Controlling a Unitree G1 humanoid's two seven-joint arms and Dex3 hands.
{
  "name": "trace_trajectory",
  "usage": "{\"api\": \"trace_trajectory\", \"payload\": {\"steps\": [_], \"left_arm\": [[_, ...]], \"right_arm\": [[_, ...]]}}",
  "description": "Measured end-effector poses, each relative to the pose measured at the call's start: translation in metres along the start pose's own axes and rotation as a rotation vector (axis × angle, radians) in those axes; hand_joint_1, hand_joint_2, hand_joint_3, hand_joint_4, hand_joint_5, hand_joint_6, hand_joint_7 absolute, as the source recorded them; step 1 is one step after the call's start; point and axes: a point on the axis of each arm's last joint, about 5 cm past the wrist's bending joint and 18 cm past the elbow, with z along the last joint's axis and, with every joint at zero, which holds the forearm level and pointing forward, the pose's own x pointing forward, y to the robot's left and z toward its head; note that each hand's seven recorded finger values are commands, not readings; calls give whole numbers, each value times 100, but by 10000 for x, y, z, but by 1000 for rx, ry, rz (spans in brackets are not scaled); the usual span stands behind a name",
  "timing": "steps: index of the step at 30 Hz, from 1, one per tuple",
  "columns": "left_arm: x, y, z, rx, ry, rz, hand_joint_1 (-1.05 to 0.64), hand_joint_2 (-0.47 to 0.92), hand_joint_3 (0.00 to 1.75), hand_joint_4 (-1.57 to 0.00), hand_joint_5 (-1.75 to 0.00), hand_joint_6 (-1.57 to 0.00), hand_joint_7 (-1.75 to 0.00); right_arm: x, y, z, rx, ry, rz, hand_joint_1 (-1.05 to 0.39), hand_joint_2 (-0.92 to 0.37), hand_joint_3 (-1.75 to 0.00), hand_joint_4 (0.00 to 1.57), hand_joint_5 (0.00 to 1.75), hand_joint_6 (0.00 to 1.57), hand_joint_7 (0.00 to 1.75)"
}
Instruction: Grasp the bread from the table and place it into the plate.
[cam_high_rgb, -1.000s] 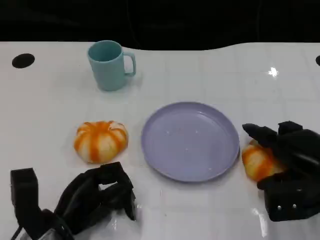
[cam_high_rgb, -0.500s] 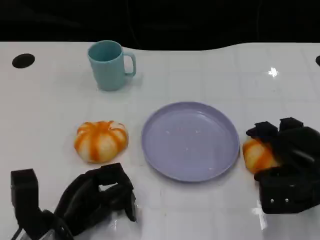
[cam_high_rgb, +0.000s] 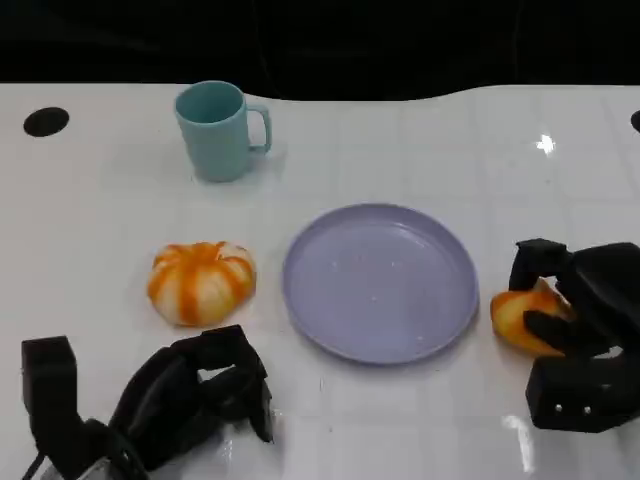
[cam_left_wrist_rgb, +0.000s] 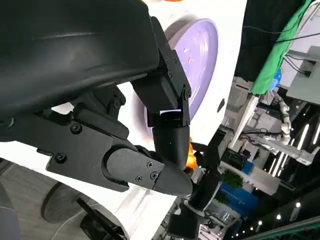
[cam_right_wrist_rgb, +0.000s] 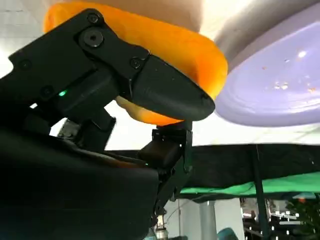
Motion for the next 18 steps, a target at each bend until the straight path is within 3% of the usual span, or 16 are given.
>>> {"api": "trace_trajectory", "payload": {"steps": [18], "left_arm": [[-6,-4,2,-6,2,3,-70,87,0,-97,-141,-96,-99]], "right_arm": [[34,-25,38,28,-55,-228,-105,-92,-158,157,175,157,175]]}}
